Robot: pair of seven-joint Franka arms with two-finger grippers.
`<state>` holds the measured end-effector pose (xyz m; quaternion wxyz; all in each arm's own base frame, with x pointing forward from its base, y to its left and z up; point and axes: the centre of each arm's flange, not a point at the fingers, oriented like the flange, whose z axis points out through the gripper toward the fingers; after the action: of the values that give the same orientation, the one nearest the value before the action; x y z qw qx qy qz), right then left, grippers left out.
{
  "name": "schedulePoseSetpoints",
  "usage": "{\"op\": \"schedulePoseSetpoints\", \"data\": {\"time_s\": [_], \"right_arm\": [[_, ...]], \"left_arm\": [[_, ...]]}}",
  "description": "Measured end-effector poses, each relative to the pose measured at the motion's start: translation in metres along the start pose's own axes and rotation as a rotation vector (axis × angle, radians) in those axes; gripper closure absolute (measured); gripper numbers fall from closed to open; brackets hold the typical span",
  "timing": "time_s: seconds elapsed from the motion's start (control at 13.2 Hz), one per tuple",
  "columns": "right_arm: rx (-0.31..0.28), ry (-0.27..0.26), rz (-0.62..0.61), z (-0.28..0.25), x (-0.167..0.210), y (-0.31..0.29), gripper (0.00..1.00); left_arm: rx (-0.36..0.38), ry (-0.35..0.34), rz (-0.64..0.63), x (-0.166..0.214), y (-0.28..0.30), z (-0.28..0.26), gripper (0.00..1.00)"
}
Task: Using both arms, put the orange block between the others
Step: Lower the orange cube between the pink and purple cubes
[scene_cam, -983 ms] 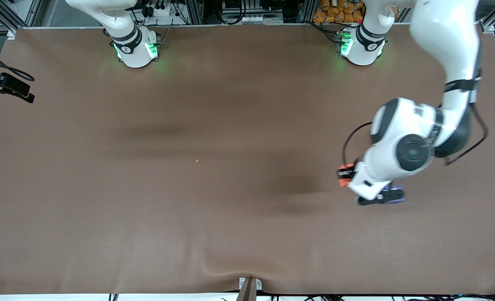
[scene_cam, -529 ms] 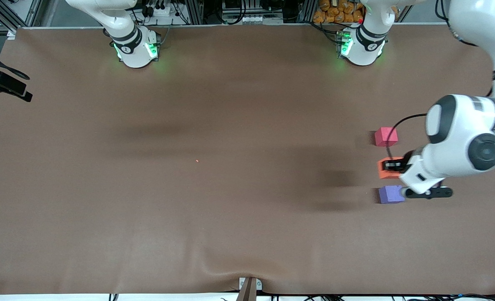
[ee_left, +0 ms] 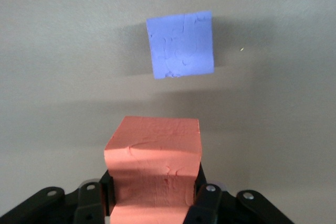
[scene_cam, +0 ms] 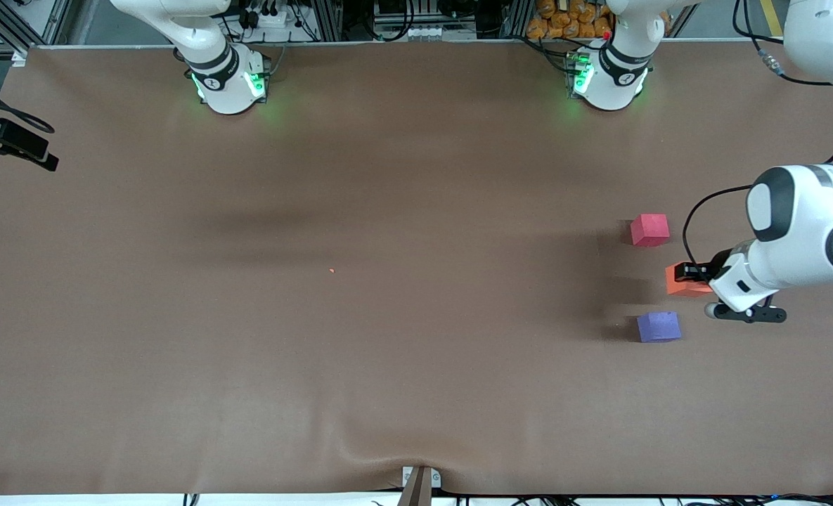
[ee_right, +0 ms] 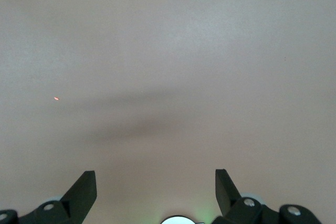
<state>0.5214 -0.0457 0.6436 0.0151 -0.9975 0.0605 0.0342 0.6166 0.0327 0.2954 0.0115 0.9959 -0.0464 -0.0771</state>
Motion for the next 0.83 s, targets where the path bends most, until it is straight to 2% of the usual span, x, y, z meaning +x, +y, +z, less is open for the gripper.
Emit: {"op": "schedulePoseSetpoints", "data": {"time_s": [0.38,0.83], "right_arm": [[-0.001,0.0,-0.012,0.0,0.0,-0.006,0.0],[-0.001,0.002,-0.029,0.0,0.0,-0.016,0.0]], "left_arm": [[0.037,-0.018,0.059,0.001,0.013,0.032,0.44],[0.03,-0.029,0.064,0.004,0.012,0.056,0.44]]}}
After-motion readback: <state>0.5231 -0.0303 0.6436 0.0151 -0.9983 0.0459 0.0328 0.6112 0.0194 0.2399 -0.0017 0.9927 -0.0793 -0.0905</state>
